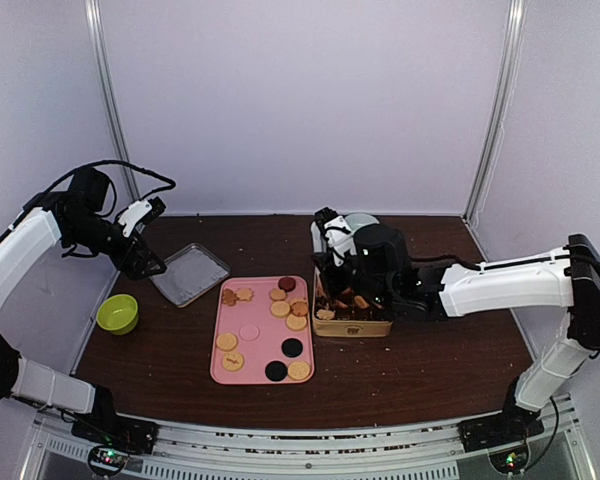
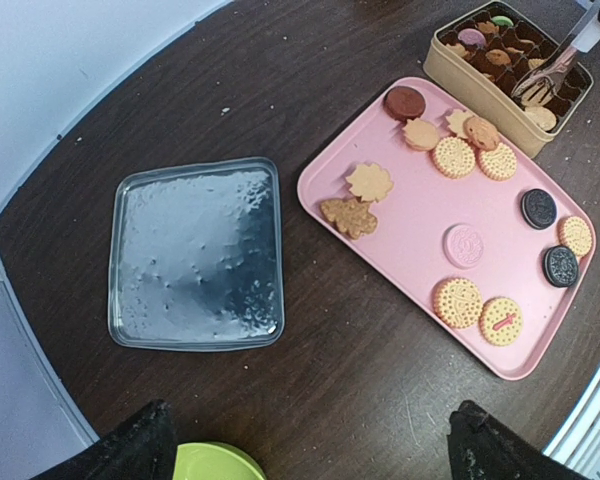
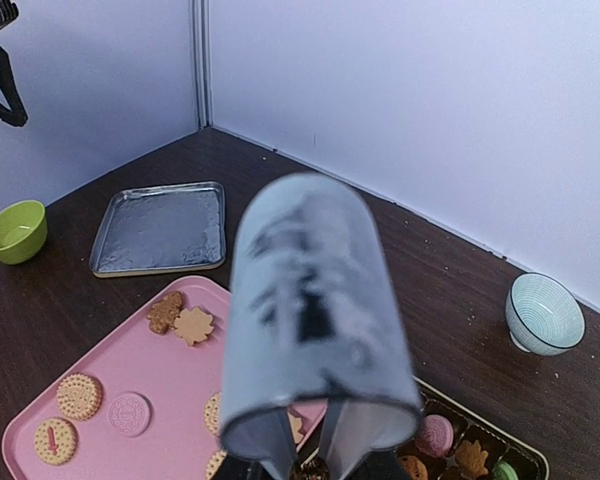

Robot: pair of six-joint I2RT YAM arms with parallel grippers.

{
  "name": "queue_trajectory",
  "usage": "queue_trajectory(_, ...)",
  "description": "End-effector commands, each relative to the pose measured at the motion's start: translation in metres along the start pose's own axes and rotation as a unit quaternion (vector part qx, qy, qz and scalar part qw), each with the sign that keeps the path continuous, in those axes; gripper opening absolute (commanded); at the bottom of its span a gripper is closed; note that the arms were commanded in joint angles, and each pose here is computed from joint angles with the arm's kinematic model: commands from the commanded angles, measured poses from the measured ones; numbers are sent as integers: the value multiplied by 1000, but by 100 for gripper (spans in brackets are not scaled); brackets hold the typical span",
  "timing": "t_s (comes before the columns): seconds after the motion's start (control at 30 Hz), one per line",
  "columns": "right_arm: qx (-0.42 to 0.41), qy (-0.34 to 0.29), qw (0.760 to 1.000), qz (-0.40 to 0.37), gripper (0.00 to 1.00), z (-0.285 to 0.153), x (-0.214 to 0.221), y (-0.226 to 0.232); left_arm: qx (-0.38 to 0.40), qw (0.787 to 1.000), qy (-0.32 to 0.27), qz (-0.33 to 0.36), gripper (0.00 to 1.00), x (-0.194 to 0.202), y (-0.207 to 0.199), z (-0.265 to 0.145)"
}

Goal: Pack the cookies
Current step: Place the fake cookies in the empty pocket of the box, then pick up the fake cookies from the plate.

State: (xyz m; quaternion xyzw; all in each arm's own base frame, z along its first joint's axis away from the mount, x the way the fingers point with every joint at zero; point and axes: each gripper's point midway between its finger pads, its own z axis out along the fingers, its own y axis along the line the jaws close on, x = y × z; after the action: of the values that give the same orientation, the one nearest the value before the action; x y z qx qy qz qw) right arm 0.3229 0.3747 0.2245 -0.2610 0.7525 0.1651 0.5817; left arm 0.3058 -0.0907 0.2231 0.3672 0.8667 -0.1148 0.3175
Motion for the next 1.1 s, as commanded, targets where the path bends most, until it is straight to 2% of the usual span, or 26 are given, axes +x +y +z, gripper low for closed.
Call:
queue_trajectory(0.0, -7, -50, 999, 10, 15, -5, -43, 0, -8, 1000, -16, 6, 97, -8, 1, -11)
queue_trajectory(0.1, -13, -72, 997, 21, 16, -12, -61, 1, -7, 1000, -16, 6, 97, -8, 1, -11)
queue_trajectory(0.23, -34, -113, 992, 48, 22, -13, -92, 10, -6, 1000, -16, 4, 97, -8, 1, -10)
queue_trajectory(0.53, -70, -106, 991, 47, 32, 66, -104, 67, -25, 1000, -11, 9, 98, -1, 1, -16)
queue_trajectory(0.83, -60, -69, 994, 56, 40, 136, -77, 91, -23, 1000, -12, 7, 98, 4, -1, -16)
queue_trajectory(1.07, -39, -62, 996, 54, 46, 160, -65, 92, -25, 1000, -10, 14, 98, 11, -4, -14)
